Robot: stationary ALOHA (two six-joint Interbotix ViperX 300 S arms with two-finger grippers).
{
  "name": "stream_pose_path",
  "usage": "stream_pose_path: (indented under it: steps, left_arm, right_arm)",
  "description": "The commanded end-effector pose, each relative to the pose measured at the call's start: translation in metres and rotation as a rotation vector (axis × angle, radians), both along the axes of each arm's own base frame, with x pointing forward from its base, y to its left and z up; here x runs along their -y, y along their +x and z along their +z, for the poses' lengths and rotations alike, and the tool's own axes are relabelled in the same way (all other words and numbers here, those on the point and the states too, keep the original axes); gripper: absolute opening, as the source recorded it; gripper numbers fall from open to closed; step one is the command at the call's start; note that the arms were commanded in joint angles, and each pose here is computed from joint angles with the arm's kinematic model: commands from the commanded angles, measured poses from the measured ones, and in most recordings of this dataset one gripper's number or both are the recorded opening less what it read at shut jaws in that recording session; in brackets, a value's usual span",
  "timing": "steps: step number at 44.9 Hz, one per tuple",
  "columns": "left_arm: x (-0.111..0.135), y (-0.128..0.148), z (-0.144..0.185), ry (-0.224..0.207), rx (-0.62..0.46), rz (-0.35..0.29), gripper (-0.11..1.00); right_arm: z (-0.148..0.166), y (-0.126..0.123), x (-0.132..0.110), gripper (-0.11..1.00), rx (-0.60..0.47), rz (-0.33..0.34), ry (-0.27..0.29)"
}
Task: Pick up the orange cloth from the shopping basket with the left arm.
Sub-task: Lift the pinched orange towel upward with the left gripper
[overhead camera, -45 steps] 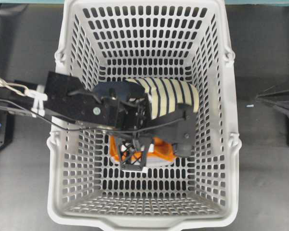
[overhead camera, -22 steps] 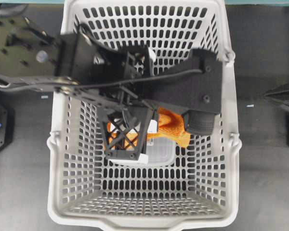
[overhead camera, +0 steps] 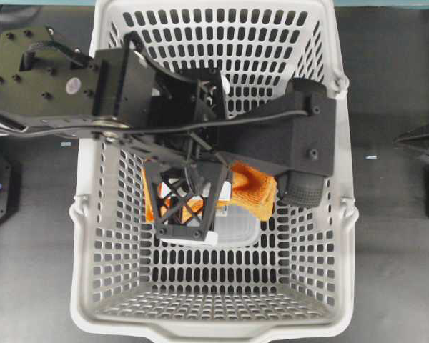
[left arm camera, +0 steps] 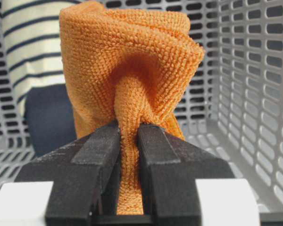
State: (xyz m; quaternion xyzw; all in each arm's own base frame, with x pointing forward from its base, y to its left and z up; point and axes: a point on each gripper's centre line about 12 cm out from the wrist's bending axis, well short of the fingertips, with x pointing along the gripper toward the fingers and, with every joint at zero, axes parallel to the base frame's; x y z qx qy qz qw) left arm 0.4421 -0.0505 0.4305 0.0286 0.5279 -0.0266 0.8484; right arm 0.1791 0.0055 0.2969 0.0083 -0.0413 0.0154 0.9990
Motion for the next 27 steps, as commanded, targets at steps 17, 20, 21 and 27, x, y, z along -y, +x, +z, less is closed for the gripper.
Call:
stream_pose_path:
  steps: [17,20,21,27]
  left_arm:
    - [-0.0007,-0.0011,0.0085,0.001,0.028,0.002,0.08]
    - [-0.0003,0.0003,0.0064,0.0,0.023,0.001,0.08]
    - [-0.0003,0.0003,0.0064,0.0,0.023,0.001,0.08]
    - [-0.0017,0.0018,0.0049,0.002,0.02,0.005,0.08]
  right_arm:
    - [0.0028,0.0,-0.0002,0.0,0.0,0.002,0.008]
    - [0.0037,-0.0008,-0.0002,0.0,0.004,0.002,0.008]
    - [0.0038,-0.0008,-0.0002,0.0,0.006,0.002,0.008]
    - [0.0033,-0.0011,-0.0013,0.0,0.004,0.009,0.02]
